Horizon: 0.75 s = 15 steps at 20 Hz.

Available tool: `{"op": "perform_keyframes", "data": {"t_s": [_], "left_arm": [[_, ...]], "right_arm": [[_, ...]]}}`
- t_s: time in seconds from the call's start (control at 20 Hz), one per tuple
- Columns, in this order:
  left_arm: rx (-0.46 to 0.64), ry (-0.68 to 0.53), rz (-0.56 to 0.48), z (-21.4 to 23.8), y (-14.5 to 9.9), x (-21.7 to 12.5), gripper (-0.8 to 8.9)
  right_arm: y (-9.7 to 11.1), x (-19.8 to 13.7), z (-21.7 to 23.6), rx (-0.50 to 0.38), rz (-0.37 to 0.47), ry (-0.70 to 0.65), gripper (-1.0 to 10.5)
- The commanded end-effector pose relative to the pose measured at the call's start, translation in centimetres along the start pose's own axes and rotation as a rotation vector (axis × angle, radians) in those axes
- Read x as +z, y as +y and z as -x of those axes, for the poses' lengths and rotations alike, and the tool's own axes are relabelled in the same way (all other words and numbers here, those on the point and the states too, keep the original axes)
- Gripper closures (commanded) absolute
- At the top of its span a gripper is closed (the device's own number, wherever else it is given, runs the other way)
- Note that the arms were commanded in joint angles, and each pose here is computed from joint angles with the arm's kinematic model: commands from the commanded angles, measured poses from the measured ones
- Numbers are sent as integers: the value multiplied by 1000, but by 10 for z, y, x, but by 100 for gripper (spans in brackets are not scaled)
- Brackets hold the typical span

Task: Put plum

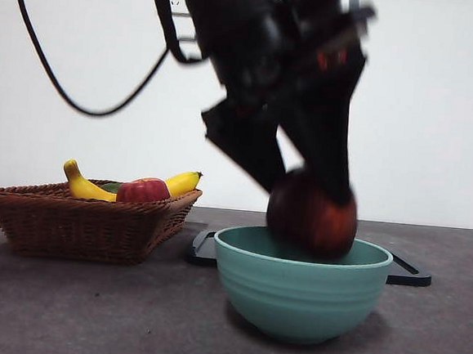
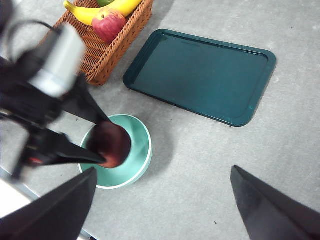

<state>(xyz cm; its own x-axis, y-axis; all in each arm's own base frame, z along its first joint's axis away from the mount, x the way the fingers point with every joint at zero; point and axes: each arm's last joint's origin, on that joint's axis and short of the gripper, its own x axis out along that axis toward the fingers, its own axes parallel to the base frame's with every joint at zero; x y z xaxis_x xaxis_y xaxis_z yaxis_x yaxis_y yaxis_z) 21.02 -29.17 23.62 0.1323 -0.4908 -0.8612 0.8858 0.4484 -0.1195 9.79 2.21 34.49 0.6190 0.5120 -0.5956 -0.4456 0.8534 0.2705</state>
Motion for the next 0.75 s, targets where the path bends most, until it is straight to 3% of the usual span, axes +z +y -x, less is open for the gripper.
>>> {"op": "perform_keyframes", "data": {"t_s": [0.05, 0.55, 0.75], "left_arm": [[0, 28, -9, -17, -1, 3, 602], [-7, 93, -3, -47, 3, -2, 587], [-7, 92, 3, -45, 2, -2, 438]], "right_arm": [[2, 5, 4, 3, 3, -22, 518], [2, 5, 4, 3, 4, -22, 518], [2, 5, 4, 3, 4, -22, 518]]}}
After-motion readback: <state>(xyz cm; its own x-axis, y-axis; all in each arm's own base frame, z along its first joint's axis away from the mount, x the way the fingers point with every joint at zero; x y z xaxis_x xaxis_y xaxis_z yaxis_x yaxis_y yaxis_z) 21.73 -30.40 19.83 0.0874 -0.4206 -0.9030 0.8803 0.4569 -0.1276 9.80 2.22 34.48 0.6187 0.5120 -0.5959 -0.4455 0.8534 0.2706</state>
